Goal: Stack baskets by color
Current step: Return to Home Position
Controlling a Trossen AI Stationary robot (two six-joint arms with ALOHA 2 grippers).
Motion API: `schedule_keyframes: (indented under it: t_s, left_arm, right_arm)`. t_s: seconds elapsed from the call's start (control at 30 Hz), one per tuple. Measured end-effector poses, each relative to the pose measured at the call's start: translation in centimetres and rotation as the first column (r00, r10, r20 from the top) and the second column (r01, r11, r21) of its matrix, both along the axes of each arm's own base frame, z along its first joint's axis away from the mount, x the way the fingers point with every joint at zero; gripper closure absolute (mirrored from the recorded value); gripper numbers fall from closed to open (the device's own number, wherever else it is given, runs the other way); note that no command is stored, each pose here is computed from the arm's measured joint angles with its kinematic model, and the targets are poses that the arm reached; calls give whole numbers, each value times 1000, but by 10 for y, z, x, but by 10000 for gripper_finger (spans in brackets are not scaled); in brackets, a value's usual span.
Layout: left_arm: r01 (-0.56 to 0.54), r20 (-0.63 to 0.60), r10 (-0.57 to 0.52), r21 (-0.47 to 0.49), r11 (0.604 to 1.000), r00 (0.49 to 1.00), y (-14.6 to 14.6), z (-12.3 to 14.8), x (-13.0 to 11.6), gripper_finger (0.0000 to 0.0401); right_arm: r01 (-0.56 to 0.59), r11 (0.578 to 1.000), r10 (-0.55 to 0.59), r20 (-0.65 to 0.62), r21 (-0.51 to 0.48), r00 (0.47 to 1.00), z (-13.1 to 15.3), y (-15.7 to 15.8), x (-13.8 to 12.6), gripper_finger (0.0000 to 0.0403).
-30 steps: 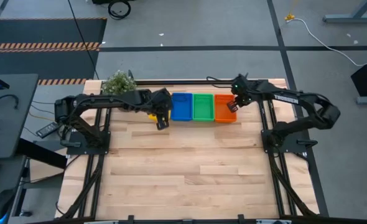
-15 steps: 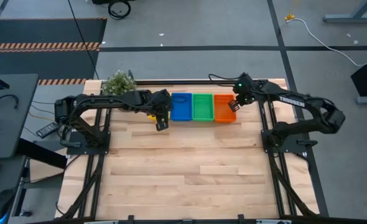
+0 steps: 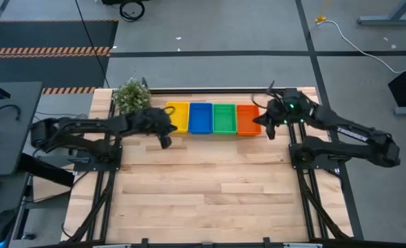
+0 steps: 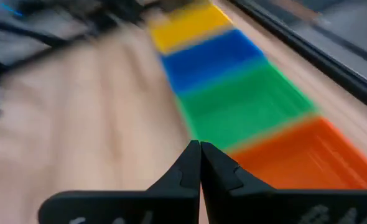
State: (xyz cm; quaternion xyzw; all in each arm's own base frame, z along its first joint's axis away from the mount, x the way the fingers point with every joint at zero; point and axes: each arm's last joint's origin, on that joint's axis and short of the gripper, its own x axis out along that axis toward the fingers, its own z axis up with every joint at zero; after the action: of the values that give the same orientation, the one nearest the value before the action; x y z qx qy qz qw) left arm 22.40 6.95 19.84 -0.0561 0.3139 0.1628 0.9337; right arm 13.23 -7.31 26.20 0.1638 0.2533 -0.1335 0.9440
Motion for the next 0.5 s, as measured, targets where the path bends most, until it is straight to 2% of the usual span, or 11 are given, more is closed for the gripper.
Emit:
schedule_keyframes:
  t_s: [0.13, 0.23, 0.33, 0.5]
  left_arm:
    - [-40, 109, 45, -43, 998, 993, -7, 13, -21, 383]
    - [-42, 180, 45, -23, 999, 983, -10, 28, -30, 388]
    - [-58, 222, 56, 3, 998, 973, -11, 36, -37, 392]
    - [-93, 235, 89, 7, 996, 968, -11, 39, -39, 385]
  right_arm:
    - [-89, 996, 85, 194, 9, 977, -14, 21, -2, 393]
    - [-152, 988, 138, 316, 21, 939, -29, 35, -5, 394]
    - [-215, 976, 186, 385, 31, 904, -43, 47, -10, 394]
    - [-217, 976, 199, 433, -7, 879, -57, 61, -21, 396]
